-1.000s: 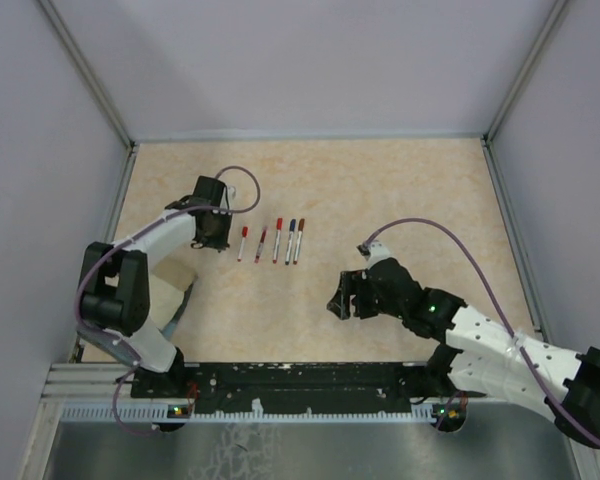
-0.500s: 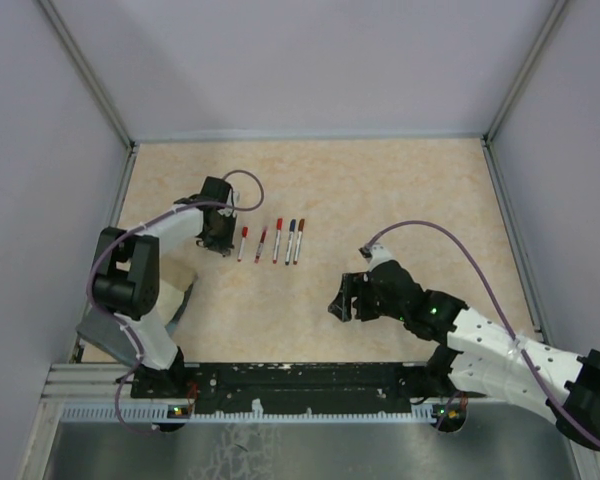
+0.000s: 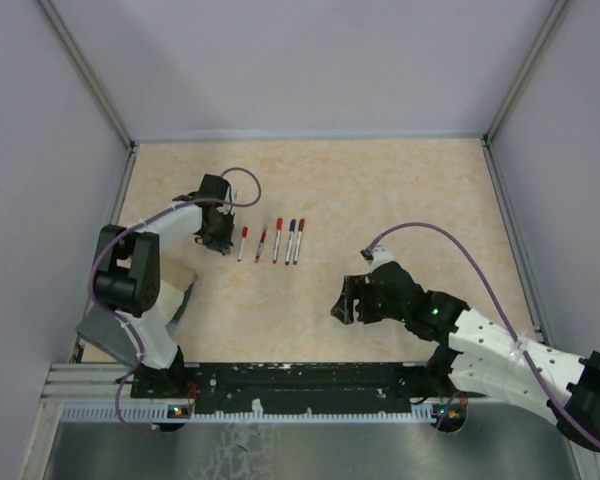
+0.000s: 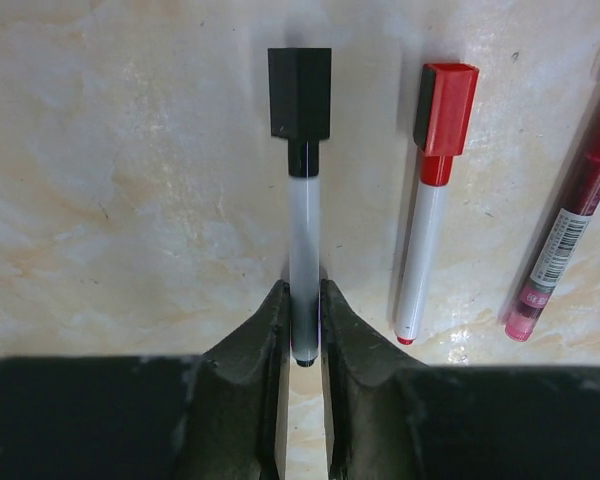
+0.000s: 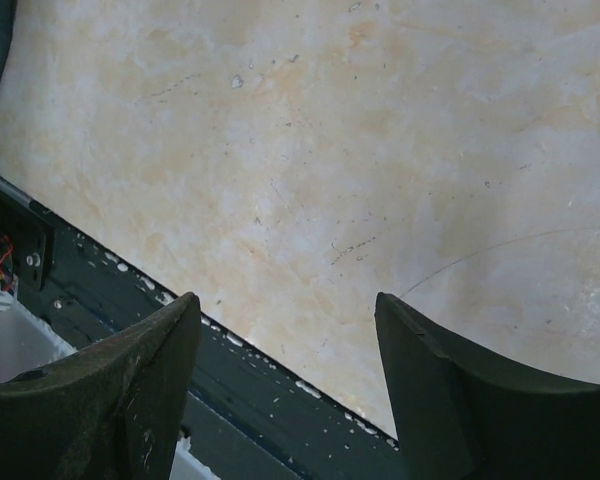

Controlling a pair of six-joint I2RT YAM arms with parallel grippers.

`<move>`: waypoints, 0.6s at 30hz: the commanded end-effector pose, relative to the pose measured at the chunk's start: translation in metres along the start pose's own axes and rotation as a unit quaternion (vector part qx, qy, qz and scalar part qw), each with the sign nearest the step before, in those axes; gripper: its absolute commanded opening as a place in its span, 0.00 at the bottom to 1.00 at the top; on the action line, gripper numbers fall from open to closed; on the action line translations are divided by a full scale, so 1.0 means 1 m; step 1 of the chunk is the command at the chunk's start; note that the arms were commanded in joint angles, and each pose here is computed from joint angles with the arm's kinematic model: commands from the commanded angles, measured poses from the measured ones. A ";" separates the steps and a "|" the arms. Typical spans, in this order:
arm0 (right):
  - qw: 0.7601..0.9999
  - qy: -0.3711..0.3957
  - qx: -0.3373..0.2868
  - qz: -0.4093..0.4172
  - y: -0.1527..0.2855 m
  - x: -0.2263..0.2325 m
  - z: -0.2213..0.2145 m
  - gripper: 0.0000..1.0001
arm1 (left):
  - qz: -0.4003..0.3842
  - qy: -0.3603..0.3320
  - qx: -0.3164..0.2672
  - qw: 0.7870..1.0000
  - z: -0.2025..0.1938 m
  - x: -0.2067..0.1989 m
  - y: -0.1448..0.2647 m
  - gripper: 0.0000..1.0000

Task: Insert the pens into the pen caps
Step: Place the pen at the center of the board.

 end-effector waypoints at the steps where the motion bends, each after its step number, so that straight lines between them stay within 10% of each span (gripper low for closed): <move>1: 1.000 -0.002 -0.010 0.017 0.009 0.013 0.009 0.70 | -0.004 0.009 0.018 1.000 -0.005 0.002 -0.007 0.23; 18: 1.000 -0.005 -0.018 0.000 0.026 0.017 0.020 0.74 | 0.014 0.005 -0.061 0.998 0.012 0.011 0.051 0.34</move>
Point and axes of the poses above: each gripper's point midway between its finger pads, its own y axis back along the fingers, its own x axis along the line the jaws close on, z = x × y, the point moved 4 cm from there along y, back along the fingers, and after that the axes turned 9 degrees about -y, right-handed, at the moved point
